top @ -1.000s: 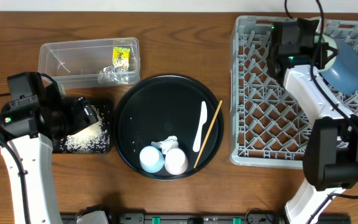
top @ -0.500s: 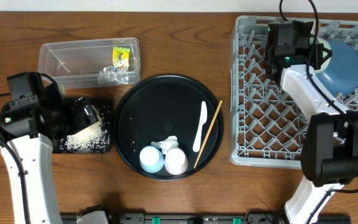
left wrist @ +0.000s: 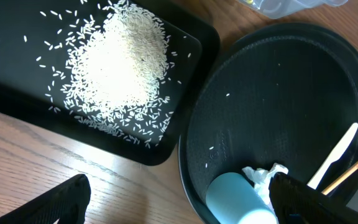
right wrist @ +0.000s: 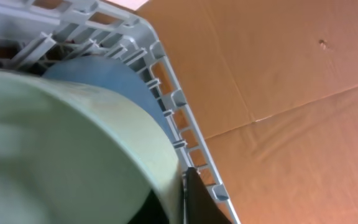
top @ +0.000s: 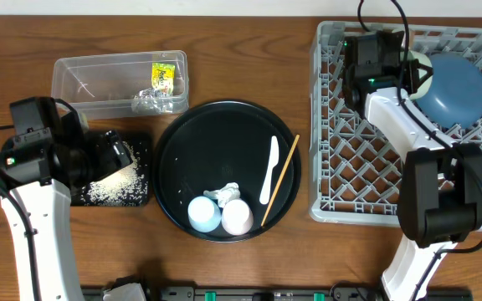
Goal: Sort waste into correct bins and load items into the dishwasher rack
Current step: 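Place the mint-green bowl into the dish rack beside the plate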
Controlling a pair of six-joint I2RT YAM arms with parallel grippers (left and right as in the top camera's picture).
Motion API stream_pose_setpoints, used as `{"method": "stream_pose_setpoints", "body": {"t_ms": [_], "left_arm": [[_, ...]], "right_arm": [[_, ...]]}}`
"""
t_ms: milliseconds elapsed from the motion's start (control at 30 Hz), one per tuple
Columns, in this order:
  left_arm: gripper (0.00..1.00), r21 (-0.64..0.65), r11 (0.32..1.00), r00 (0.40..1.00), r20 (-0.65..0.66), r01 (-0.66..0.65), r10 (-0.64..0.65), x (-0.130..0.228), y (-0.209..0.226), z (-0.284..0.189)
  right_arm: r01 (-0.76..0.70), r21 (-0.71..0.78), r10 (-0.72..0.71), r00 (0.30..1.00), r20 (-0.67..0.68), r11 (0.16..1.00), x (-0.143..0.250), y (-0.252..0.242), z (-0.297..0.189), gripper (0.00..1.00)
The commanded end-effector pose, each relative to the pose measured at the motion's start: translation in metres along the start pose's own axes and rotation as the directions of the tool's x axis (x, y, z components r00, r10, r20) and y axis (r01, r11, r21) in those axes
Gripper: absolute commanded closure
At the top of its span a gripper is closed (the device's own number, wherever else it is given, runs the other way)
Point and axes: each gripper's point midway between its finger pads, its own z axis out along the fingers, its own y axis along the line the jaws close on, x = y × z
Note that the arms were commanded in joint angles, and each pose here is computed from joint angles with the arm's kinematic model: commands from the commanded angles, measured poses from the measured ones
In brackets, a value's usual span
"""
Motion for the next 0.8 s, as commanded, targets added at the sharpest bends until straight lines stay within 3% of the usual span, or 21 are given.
{"method": "stream_pose_setpoints", "body": {"t_ms": [0, 133, 233, 367, 533, 667, 767], "left_arm": [[0.07, 0.000, 1.000, 1.000, 0.001, 0.014, -0.014, -0.002, 0.001, -0.001], [0.07, 0.000, 1.000, 1.000, 0.002, 0.015, -0.015, -0.002, 0.001, -0.001], [0.07, 0.000, 1.000, 1.000, 0.002, 0.014, -0.014, -0.002, 0.001, -0.001], [0.07, 0.000, 1.000, 1.000, 0.002, 0.014, -0.014, -0.002, 0.001, -0.001], [0.07, 0.000, 1.000, 1.000, 0.001, 0.014, -0.014, -0.002, 0.001, -0.001], [0.07, 0.000, 1.000, 1.000, 0.001, 0.015, -0.015, -0.002, 0.001, -0.001], [0.07, 0.000, 1.000, 1.000, 0.001, 0.014, -0.014, -0.002, 0.001, -0.001]], "right_arm": [[0.064, -0.100, -0.061, 0.998, 0.034, 0.993, 0.001, 0.032, -0.016, 0.79], [0.105, -0.132, -0.099, 0.994, 0.055, 0.986, 0.002, 0.042, -0.029, 0.66], [0.162, -0.239, -0.148, 0.986, 0.075, 0.957, 0.007, 0.064, -0.044, 0.49], [0.126, -0.382, -0.120, 0.992, 0.039, 0.915, 0.022, 0.087, -0.059, 0.26], [0.095, -0.454, -0.105, 0.994, 0.001, 0.886, 0.030, 0.086, -0.068, 0.19], [0.050, -0.485, -0.048, 0.999, 0.016, 0.873, 0.016, 0.062, -0.079, 0.14], [-0.007, -0.576, 0.030, 0.999, 0.029, 0.817, 0.001, 0.043, -0.097, 0.14]]}}
